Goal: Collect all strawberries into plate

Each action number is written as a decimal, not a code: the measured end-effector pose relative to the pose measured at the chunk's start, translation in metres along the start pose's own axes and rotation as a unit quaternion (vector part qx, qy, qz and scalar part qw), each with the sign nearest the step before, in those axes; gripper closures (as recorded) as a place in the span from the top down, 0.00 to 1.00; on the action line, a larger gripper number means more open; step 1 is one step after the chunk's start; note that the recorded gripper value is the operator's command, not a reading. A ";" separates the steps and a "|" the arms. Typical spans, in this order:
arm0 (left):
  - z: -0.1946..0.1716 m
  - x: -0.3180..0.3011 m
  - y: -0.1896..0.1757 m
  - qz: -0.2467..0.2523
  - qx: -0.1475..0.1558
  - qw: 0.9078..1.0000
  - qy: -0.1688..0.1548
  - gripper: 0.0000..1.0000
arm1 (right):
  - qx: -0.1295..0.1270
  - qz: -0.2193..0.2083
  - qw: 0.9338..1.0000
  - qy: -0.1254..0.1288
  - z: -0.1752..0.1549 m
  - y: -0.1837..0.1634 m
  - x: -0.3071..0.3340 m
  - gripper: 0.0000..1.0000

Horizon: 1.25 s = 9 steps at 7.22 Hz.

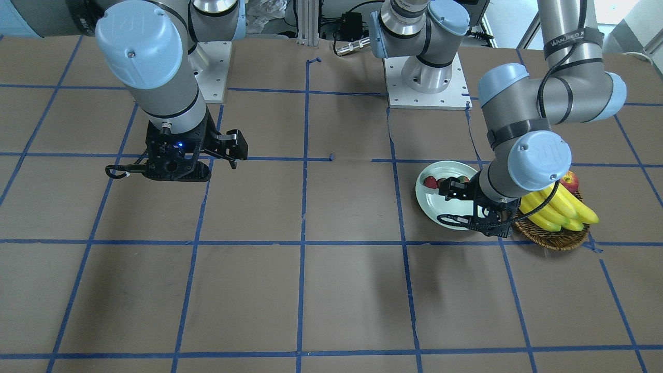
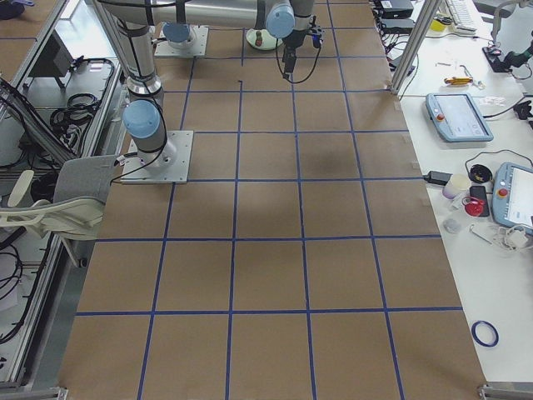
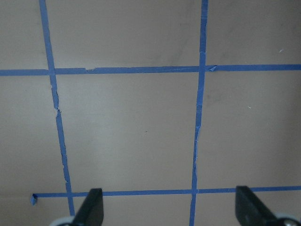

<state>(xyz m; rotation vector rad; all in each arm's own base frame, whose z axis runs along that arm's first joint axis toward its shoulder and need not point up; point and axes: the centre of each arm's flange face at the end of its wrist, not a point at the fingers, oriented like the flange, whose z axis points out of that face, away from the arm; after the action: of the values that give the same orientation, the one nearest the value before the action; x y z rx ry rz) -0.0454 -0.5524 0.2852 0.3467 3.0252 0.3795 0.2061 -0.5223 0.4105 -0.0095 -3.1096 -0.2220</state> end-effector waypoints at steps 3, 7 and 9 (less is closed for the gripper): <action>-0.077 0.065 0.008 -0.037 0.074 0.997 0.000 1.00 | 0.009 0.007 1.000 -0.002 -0.007 -0.002 0.007 1.00; -0.126 0.099 0.054 -0.084 0.085 0.993 0.014 1.00 | 0.028 0.011 1.000 -0.004 -0.026 -0.002 0.014 1.00; -0.137 0.102 0.068 -0.091 0.088 0.992 0.017 1.00 | 0.035 0.012 0.999 -0.005 -0.035 0.000 0.014 1.00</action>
<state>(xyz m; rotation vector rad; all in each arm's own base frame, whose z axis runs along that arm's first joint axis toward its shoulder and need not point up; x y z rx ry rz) -0.1434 -0.4972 0.4299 0.0721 3.0977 0.1065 0.1930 -0.5270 0.4456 -0.0455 -3.1223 -0.1130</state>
